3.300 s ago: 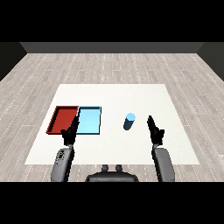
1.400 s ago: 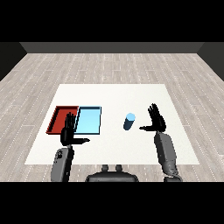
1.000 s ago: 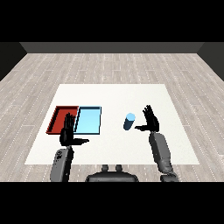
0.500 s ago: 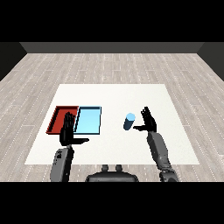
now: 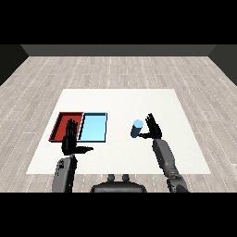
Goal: Pick the blue can and put it in the blue box
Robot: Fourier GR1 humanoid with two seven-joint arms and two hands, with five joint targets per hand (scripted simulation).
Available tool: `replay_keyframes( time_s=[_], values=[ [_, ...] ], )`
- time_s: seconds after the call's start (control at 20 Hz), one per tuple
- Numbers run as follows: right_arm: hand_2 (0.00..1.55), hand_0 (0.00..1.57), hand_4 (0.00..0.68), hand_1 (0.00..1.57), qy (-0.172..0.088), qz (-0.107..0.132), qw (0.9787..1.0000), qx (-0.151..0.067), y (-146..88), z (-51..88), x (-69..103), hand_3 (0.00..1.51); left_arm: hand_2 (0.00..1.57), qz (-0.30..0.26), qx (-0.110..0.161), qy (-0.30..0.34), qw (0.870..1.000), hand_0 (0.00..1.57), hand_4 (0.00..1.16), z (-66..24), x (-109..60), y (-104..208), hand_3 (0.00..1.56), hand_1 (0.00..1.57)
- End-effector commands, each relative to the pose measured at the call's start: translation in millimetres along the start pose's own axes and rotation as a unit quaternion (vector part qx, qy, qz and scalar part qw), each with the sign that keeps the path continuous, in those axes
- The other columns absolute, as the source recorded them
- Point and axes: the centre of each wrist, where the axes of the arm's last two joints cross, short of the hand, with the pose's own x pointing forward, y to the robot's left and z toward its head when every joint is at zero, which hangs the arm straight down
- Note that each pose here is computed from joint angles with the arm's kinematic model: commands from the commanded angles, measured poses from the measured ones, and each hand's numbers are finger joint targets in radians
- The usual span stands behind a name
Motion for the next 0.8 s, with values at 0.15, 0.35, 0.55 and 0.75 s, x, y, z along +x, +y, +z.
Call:
replay_keyframes(
  time_s=[0.15, 0.35, 0.55, 0.75],
  values=[
    [0.00, 0.00, 0.000, 0.00, 0.003, -0.012, 0.9999, 0.009, 6, -9.7, 3.7, 0.00, 0.00, -0.003, -0.006, -0.002, 1.000, 0.00, 0.00, -5.4, 16.7, 1, 0.00, 0.00],
    [0.00, 0.00, 0.000, 0.00, 0.010, -0.006, 0.9999, 0.000, 15, -11.8, -7.5, 0.00, 0.00, -0.001, -0.006, -0.001, 1.000, 0.00, 0.00, -5.5, -5.3, 2, 0.00, 0.00],
    [0.00, 0.00, 0.000, 0.00, 0.013, -0.007, 0.9997, 0.019, 30, -12.0, -12.0, 0.00, 0.00, -0.005, 0.000, -0.008, 1.000, 0.00, 0.00, -7.1, 4.1, 6, 0.00, 0.00],
    [0.00, 0.00, 0.000, 0.00, 0.019, -0.025, 0.9994, 0.015, 57, -26.4, -3.3, 0.00, 0.00, -0.001, -0.005, -0.010, 1.000, 0.00, 0.00, -5.3, -3.9, 8, 0.00, 0.00]
  ],
)
